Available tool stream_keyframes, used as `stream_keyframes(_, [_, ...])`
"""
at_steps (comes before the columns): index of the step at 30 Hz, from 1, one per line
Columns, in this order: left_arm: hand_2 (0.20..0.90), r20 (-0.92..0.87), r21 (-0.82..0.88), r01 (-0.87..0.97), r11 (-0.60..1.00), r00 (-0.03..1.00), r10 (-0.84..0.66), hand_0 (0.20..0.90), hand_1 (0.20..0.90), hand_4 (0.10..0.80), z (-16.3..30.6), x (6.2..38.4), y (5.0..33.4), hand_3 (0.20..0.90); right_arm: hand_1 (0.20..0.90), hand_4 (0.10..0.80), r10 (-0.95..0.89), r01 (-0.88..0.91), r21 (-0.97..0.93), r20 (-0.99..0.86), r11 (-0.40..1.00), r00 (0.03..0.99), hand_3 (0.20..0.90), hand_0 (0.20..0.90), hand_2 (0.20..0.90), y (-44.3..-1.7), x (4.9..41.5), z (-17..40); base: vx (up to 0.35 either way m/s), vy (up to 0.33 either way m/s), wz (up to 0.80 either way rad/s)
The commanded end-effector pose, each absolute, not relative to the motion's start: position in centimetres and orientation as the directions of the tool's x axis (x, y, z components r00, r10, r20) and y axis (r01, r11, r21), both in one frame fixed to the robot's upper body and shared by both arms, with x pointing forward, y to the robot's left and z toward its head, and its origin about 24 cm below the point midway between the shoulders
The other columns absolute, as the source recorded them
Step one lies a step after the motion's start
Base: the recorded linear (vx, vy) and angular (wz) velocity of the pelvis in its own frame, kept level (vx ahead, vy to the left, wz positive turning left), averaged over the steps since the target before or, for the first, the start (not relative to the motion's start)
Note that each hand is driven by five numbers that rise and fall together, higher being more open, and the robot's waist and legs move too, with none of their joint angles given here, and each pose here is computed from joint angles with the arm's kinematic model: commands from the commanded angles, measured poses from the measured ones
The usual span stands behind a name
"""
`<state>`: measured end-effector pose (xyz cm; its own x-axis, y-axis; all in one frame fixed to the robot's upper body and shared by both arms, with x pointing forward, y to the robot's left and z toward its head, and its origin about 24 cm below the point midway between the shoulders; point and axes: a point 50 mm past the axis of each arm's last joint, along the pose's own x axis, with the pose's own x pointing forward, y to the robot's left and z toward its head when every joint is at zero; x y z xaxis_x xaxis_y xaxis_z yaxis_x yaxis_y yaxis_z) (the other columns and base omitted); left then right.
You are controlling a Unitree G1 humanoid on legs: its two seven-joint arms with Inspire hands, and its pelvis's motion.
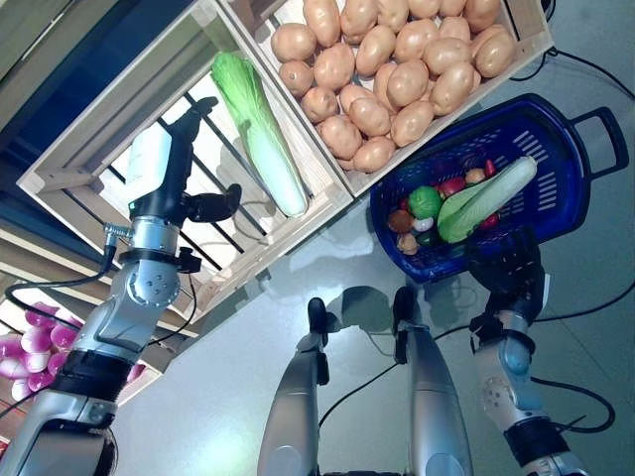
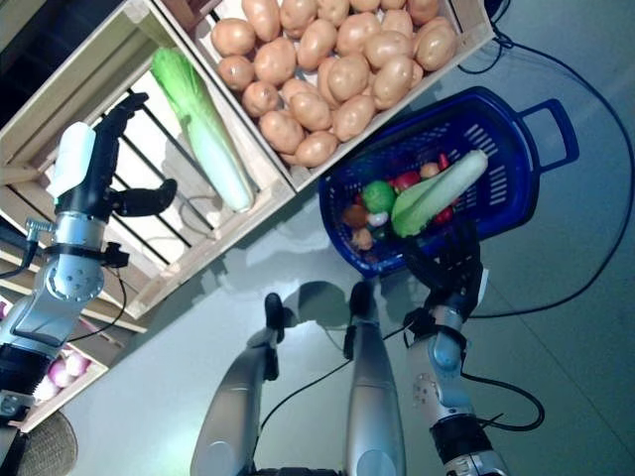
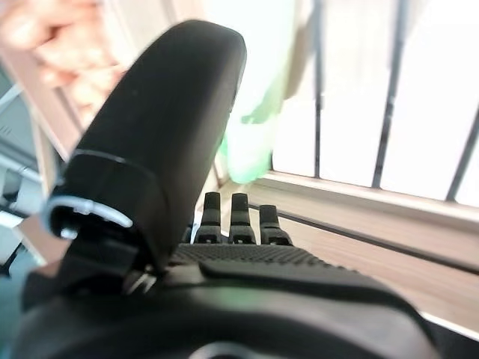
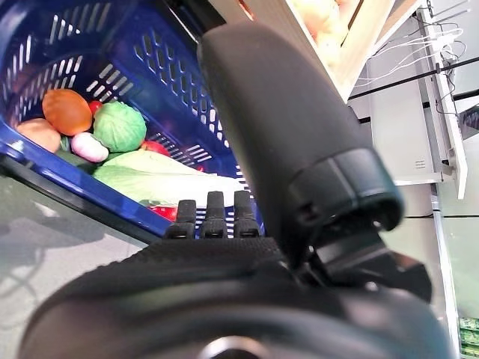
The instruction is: Put vegetables into the basket
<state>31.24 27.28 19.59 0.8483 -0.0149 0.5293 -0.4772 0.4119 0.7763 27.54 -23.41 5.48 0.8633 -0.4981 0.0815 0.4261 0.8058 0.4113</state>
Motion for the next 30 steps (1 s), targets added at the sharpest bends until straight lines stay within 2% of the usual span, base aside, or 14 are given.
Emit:
stream_keyframes(1, [0.900,0.711,0.699,-0.693,0.179,0.700,-0.066,0.900,0.900,0.800,26.2,30.3,28.9,0.900,0.900,0.800,-0.450,0.296,0.424,0.328,0.856,0.831,0.900,0.900,0.900,-24.3,27.3,10.1,-0.002,0.043,0.00])
stream_keyframes(8, [0.900,0.629,0.766,-0.639,-0.073,0.768,-0.118,0.900,0.900,0.800,26.8,31.0,29.9,0.900,0.900,0.800,-0.433,0.290,0.399,0.339,0.870,0.835,0.900,0.900,0.900,-25.1,27.4,10.4,0.000,0.046,-0.02])
stream_keyframes(14, [0.900,0.552,0.759,-0.566,-0.321,0.821,-0.144,0.900,0.900,0.800,27.0,31.5,30.5,0.900,0.900,0.800,-0.423,0.284,0.381,0.358,0.880,0.832,0.900,0.900,0.900,-26.0,27.6,11.2,-0.006,0.048,-0.06])
stream_keyframes(21, [0.900,0.573,0.709,-0.585,-0.395,0.803,-0.160,0.900,0.900,0.800,27.4,31.5,31.1,0.900,0.900,0.800,-0.416,0.278,0.373,0.365,0.885,0.833,0.900,0.900,0.900,-26.0,27.6,11.5,-0.006,0.024,-0.01])
stream_keyframes(30, [0.900,0.629,0.599,-0.677,-0.428,0.728,-0.271,0.900,0.900,0.800,27.3,31.5,31.2,0.900,0.900,0.800,-0.401,0.274,0.349,0.374,0.896,0.836,0.900,0.900,0.900,-26.2,27.8,12.0,0.004,0.026,0.00])
